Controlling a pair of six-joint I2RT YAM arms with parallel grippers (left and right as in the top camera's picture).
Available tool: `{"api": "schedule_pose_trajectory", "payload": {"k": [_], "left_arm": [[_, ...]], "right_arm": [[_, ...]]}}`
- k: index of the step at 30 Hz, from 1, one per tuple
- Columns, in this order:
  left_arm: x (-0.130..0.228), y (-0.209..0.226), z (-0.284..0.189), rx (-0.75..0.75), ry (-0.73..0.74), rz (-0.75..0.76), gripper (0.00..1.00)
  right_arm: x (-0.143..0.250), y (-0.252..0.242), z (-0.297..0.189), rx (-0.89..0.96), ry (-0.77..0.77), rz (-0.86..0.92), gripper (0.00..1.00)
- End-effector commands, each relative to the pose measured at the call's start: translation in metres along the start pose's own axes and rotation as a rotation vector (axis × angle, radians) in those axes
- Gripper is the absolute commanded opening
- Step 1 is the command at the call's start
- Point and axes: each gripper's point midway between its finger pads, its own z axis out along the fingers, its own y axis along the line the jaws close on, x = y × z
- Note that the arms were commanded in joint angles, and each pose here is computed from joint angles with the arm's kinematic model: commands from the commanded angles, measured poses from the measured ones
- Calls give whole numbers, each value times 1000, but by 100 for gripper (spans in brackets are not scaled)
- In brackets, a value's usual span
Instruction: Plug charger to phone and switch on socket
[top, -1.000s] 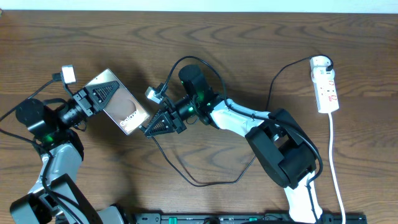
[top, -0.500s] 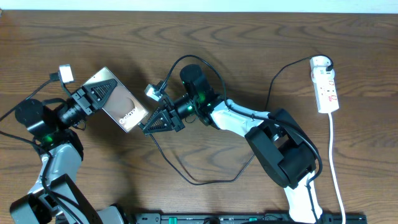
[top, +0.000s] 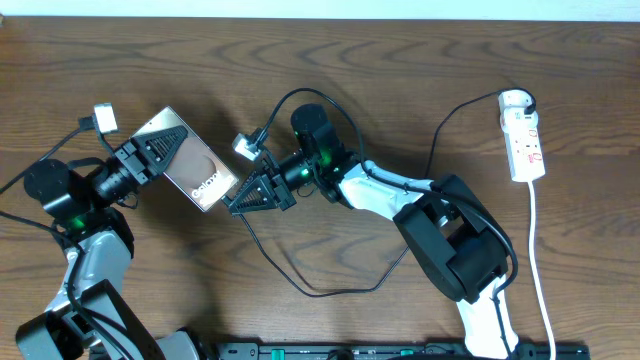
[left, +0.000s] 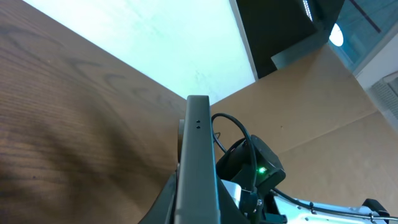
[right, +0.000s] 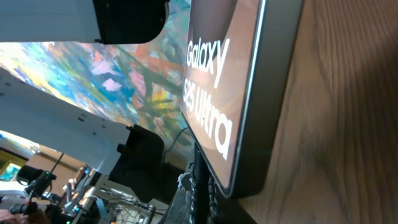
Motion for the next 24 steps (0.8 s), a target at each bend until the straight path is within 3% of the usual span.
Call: {"api": "schedule_pose_trajectory", "payload": {"k": [1,24], "left_arm": [[23,-15,3,73,124,23,7],[30,-20,12,95,154,53,7]], "right_arm": [[-23,-6,-7,70,-67,-34,1],[-24,-6,-8,67,-69,-39,3]]}}
